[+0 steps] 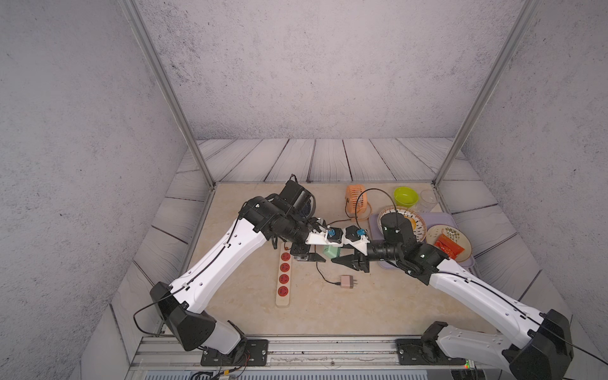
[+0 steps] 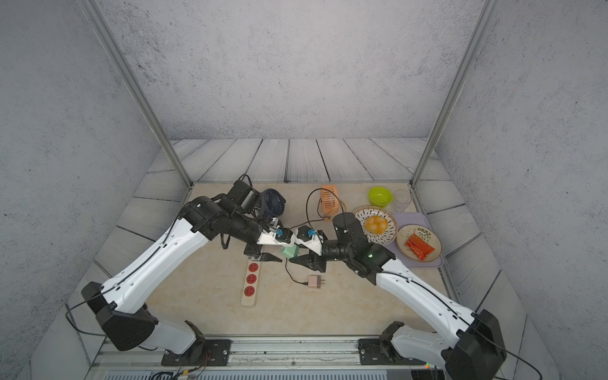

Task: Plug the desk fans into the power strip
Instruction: Pick up the plug from the center of the board.

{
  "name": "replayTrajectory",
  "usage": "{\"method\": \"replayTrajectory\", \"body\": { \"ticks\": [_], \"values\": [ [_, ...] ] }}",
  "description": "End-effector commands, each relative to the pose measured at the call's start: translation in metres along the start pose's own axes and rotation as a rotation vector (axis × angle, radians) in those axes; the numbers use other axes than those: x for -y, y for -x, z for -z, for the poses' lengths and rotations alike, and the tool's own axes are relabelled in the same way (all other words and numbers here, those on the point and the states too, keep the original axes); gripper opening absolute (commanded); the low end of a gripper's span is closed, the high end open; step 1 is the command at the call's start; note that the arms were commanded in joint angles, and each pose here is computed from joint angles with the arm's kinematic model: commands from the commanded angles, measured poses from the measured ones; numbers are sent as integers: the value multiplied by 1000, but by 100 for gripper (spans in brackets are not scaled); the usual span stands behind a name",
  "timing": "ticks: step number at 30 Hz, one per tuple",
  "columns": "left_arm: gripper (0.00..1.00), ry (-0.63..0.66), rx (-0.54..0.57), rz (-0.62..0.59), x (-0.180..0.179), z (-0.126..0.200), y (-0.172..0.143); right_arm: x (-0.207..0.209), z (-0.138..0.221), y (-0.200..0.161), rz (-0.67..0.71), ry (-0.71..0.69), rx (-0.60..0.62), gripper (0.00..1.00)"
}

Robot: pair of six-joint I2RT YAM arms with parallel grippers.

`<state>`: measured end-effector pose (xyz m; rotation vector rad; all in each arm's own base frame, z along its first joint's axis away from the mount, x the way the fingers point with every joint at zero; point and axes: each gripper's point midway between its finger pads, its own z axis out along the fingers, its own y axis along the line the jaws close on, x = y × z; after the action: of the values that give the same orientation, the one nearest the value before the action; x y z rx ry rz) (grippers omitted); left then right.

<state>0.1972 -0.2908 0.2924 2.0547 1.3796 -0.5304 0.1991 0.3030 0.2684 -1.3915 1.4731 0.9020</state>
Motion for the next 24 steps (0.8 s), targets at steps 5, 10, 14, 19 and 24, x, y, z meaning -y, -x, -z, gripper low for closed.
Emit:
{"method": "replayTrajectory", "body": {
  "ticks": [5, 10, 14, 19, 24],
  "values": [
    [68, -41, 10, 8, 6, -2, 8, 10, 2, 6, 2, -46, 27, 0],
    [67, -49, 14, 4, 9, 1, 10, 11, 4, 6, 8, -58, 36, 0],
    [67, -59, -2, 5, 10, -6, 6, 10, 3, 10, 4, -42, 46, 0],
    [67, -35, -25, 14, 3, -12, 4, 6, 5, 12, 8, -20, 59, 0],
    [65, -24, -32, 33, -1, -15, 3, 6, 7, 15, 23, -31, 71, 0]
  ]
}}
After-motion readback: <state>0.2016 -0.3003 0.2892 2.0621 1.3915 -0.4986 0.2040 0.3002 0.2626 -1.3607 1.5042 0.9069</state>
